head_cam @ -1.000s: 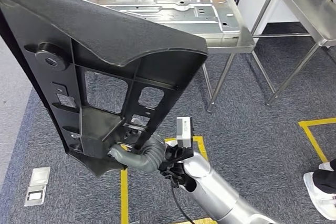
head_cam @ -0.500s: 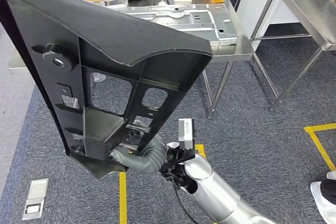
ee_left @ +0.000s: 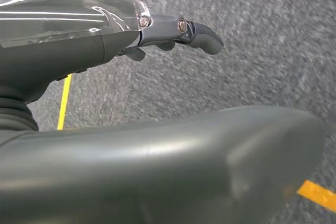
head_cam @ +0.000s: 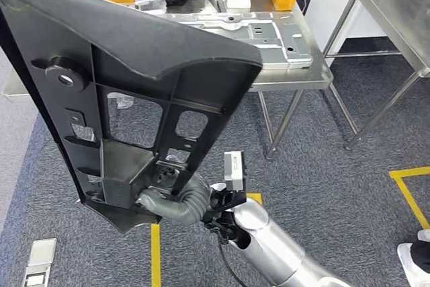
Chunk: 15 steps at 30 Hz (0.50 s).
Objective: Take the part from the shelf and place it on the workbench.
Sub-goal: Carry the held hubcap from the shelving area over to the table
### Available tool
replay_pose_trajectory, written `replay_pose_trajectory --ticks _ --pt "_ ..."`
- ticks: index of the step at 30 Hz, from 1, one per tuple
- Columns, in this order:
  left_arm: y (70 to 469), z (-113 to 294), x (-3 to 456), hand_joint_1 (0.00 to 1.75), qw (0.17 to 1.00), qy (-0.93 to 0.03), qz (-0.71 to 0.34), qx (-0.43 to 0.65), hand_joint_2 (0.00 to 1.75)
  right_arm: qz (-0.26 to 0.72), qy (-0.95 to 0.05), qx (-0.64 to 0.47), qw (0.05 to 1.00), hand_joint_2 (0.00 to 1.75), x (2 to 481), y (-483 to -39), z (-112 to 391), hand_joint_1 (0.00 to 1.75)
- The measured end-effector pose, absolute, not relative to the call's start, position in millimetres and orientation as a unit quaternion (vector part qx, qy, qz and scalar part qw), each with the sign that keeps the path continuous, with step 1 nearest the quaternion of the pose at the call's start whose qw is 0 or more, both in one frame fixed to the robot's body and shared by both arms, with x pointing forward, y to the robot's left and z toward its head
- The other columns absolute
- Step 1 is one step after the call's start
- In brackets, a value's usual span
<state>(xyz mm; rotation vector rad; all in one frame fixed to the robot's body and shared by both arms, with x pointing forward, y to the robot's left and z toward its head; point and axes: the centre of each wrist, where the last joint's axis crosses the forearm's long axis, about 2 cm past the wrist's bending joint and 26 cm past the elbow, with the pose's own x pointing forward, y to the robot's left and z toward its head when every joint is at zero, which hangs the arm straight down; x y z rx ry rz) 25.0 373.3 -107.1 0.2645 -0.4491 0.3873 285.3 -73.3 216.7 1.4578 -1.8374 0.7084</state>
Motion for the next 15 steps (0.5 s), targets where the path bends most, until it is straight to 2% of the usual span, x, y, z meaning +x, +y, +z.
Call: replay_pose_trajectory --ticks 15 --pt "369.6 -107.5 26.7 0.0 0.948 -0.222 0.191 0.127 1.75 0.268 -0.705 0.561 0.341 1.75 283.8 -74.9 216.8 1.75"
